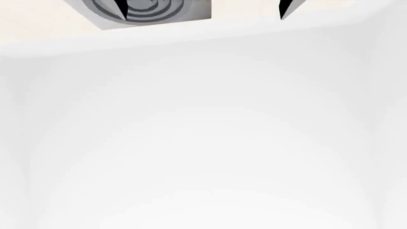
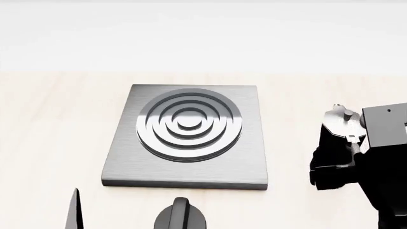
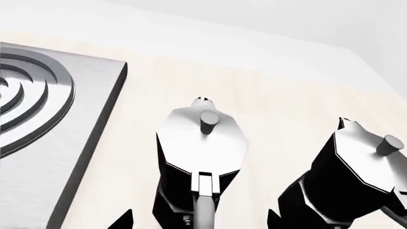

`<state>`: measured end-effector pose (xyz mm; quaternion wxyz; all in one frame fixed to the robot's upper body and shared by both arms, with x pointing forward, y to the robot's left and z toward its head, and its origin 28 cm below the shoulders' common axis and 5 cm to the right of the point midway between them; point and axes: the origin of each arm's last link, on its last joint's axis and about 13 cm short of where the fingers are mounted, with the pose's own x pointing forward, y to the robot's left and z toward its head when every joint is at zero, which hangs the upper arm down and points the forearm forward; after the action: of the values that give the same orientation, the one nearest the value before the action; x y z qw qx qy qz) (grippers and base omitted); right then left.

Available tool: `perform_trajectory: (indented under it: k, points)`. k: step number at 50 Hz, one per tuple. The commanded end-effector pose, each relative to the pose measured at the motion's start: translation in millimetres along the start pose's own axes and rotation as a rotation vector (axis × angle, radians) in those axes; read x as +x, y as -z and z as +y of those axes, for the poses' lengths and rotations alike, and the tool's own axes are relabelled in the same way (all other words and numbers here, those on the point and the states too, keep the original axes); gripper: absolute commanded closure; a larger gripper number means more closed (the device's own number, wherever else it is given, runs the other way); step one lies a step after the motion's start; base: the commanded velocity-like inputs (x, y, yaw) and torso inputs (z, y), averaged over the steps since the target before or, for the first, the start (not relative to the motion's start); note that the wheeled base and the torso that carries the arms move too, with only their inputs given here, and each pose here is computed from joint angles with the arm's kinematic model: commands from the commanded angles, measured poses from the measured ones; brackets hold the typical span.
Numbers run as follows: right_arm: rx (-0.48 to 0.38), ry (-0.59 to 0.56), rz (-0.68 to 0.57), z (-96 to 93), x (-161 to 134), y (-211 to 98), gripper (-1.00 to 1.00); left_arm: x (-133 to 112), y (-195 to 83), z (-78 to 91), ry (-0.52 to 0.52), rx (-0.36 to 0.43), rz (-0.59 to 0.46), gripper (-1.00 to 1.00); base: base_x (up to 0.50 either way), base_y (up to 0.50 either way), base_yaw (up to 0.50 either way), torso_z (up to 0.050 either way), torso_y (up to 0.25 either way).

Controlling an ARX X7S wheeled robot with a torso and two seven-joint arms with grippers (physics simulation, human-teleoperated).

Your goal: Put both moka pots on the stove.

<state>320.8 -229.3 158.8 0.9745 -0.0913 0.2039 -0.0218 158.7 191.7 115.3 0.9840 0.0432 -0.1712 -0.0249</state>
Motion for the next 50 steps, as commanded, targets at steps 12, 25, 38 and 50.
perform_trajectory:
  k: [12, 25, 38, 50]
  points:
    - [0.016, 0.006, 0.04, -0.4, 15.7, 16.8, -1.0, -1.1, 0.3, -1.1, 0.005, -0.001, 0.002, -1.0, 0.0, 0.0, 0.0, 0.0, 0.0]
    - [0.024, 0.005, 0.042, 1.7, 19.5, 19.5, -1.0, -0.6, 0.6, -1.9, 0.01, -0.002, 0.003, -1.0, 0.0, 0.0, 0.0, 0.0, 0.0]
    - [0.034, 0.014, 0.049, 0.6, 26.8, 26.0, -1.0, -0.7, 1.8, -3.2, 0.017, -0.002, 0.004, -1.0, 0.0, 0.0, 0.0, 0.0, 0.0]
    - [0.031, 0.013, 0.049, 1.7, 26.0, 28.6, 1.0, -0.5, 1.9, -3.0, 0.016, -0.001, 0.005, -1.0, 0.0, 0.0, 0.0, 0.0, 0.0]
